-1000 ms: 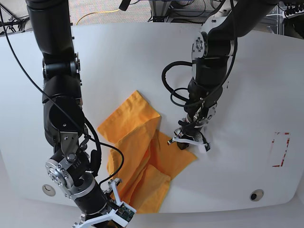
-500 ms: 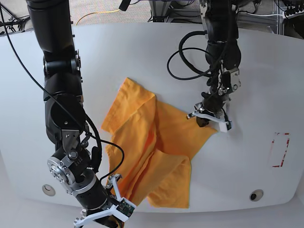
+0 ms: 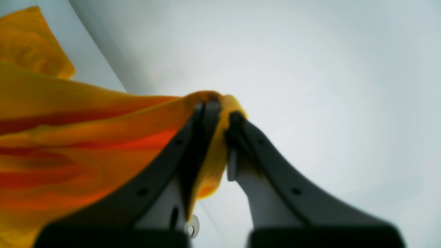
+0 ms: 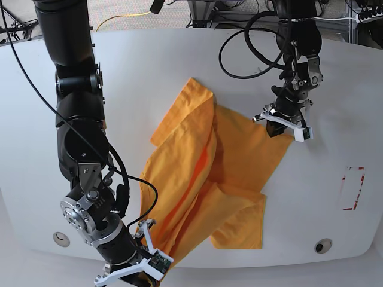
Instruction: Fold the T-shirt properly
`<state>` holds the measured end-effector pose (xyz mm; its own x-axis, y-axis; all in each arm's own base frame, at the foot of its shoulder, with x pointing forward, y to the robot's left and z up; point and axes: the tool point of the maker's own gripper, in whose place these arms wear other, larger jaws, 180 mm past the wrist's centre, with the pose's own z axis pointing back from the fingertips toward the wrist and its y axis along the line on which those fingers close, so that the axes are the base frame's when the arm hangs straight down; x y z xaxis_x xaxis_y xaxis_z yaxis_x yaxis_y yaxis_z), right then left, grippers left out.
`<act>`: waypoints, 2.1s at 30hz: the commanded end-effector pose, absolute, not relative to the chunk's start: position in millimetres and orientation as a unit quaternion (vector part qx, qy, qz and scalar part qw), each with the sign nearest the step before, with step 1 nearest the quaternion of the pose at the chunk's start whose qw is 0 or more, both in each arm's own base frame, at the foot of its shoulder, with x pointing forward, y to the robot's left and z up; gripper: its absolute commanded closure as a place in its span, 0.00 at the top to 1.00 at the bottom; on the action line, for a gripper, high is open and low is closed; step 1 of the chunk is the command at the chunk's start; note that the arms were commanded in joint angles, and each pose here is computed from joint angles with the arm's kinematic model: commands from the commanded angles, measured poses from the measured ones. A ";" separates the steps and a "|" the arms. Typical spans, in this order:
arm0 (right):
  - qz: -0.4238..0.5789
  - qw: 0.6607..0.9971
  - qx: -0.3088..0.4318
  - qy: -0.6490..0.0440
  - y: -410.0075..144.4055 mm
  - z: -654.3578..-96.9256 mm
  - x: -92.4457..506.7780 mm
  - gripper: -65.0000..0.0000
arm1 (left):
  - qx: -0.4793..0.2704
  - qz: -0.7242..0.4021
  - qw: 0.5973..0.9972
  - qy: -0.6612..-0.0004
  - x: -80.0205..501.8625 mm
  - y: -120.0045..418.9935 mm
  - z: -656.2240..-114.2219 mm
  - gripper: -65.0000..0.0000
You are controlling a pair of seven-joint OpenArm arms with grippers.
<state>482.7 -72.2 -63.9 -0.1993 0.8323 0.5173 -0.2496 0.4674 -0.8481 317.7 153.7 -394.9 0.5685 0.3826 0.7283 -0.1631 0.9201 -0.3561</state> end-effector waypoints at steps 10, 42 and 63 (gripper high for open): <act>0.449 0.573 -0.236 -0.644 -70.9 -44.6 482.1 0.00 | -0.110 0.135 0.866 -0.469 307.1 166.4 -370.4 0.79; 0.451 0.574 -0.234 -0.642 -70.1 -52.0 478.1 0.00 | -0.157 0.172 0.898 -0.374 359.1 155.8 -423.3 0.78; 0.451 0.574 -0.234 -0.642 -70.1 -52.0 478.1 0.00 | -0.201 0.169 0.887 -0.381 370.5 144.0 -411.4 0.73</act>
